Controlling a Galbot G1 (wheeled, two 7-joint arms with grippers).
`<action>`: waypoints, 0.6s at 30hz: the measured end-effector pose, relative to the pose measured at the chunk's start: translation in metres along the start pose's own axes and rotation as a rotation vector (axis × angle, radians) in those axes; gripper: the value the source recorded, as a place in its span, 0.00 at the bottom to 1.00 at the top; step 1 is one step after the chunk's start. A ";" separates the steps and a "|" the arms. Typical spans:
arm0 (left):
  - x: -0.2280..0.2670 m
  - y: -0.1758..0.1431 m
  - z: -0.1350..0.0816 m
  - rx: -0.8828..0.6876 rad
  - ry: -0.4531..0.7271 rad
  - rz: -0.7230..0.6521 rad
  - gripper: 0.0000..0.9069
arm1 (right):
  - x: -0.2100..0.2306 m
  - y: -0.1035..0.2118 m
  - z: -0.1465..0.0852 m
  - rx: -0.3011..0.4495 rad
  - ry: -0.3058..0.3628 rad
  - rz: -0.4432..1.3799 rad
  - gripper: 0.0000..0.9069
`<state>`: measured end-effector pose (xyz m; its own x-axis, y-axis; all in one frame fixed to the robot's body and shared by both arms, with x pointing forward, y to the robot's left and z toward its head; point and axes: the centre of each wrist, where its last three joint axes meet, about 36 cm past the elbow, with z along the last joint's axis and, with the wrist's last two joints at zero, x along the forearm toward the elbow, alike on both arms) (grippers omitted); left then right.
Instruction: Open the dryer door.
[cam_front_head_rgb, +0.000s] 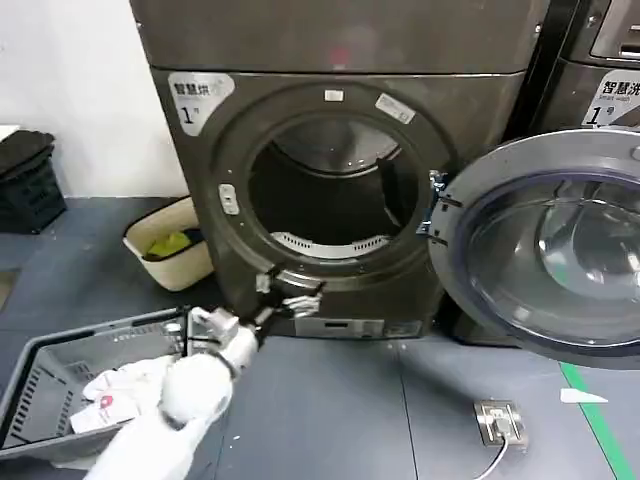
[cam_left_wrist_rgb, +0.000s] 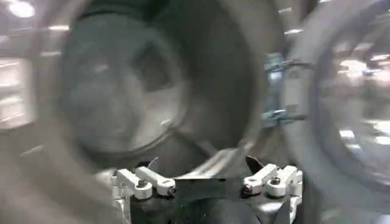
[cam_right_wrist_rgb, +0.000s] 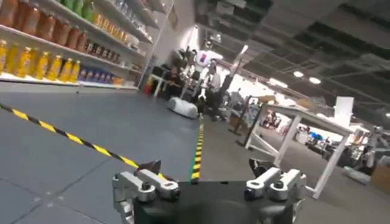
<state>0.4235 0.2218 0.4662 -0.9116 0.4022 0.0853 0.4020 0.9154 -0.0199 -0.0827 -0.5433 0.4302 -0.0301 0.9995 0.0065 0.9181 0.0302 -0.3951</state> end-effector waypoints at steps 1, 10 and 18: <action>0.005 0.003 -0.003 0.010 0.014 -0.032 1.00 | -0.001 -0.001 0.002 0.000 0.002 0.006 1.00; 0.036 0.041 -0.018 0.139 0.135 -0.210 1.00 | -0.002 -0.006 0.017 -0.038 0.025 0.013 1.00; 0.061 0.085 -0.040 0.273 0.286 -0.383 1.00 | -0.009 0.002 0.012 -0.077 0.017 -0.022 1.00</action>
<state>0.4057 0.3237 0.5095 -0.9131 0.0543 0.4041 -0.0251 0.9817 -0.1886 -0.0854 -0.5524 0.4184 -0.0447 0.9985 0.0308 0.9452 0.0522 -0.3224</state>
